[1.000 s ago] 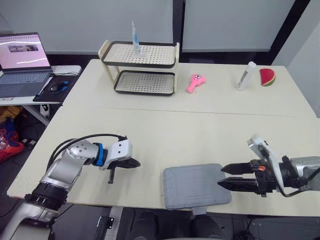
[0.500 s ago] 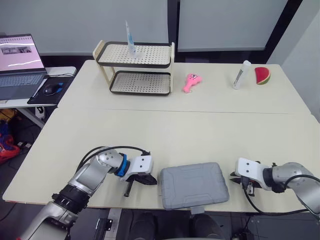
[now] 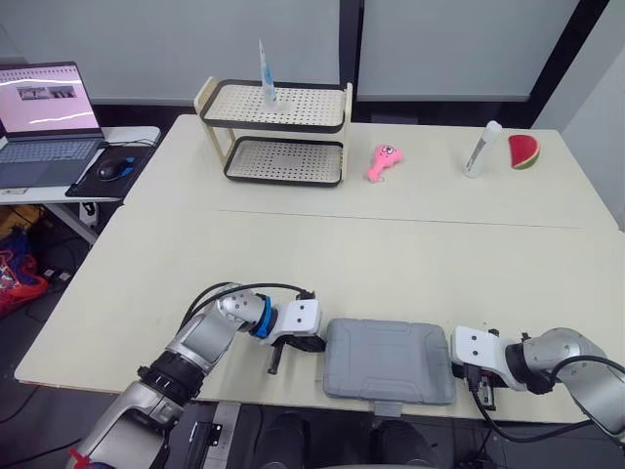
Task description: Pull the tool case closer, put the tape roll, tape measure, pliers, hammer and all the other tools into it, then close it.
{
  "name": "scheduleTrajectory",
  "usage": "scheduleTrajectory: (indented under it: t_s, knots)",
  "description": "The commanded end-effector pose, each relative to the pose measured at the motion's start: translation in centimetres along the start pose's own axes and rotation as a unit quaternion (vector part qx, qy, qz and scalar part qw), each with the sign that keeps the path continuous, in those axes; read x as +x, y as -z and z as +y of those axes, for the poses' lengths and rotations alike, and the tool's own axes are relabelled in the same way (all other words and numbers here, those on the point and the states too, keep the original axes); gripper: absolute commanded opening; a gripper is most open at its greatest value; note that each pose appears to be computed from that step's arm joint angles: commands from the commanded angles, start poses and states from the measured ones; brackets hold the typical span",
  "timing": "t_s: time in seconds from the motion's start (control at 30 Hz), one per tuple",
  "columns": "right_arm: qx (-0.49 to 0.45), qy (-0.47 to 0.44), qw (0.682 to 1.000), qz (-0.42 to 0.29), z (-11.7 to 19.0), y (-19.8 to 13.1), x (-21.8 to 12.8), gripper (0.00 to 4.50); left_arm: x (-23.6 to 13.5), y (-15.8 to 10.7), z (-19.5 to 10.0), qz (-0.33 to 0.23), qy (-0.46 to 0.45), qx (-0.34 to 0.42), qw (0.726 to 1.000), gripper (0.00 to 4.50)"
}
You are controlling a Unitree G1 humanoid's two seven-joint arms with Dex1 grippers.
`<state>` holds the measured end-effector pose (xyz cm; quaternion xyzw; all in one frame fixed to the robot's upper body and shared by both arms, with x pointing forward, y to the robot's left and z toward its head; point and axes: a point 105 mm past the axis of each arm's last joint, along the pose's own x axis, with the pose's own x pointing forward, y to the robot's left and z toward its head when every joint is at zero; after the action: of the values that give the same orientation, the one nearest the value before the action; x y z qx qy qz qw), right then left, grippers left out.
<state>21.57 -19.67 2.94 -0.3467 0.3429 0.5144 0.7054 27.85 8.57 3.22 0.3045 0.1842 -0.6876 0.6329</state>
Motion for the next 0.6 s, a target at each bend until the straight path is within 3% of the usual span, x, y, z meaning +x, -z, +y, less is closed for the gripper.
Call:
scheduleTrajectory:
  t_s: [0.03,0.6]
  knots:
    - [-0.01,-0.006,1.0,-0.022,0.4,-1.2,0.0,0.0,0.0,-1.4,0.7,-0.021,-0.01,0.028,0.999,0.0]
    - [-0.007,-0.012,1.0,-0.023,1.0,-1.1,0.3,0.0,0.4,-0.8,-2.1,-0.011,0.043,0.015,0.999,0.0]
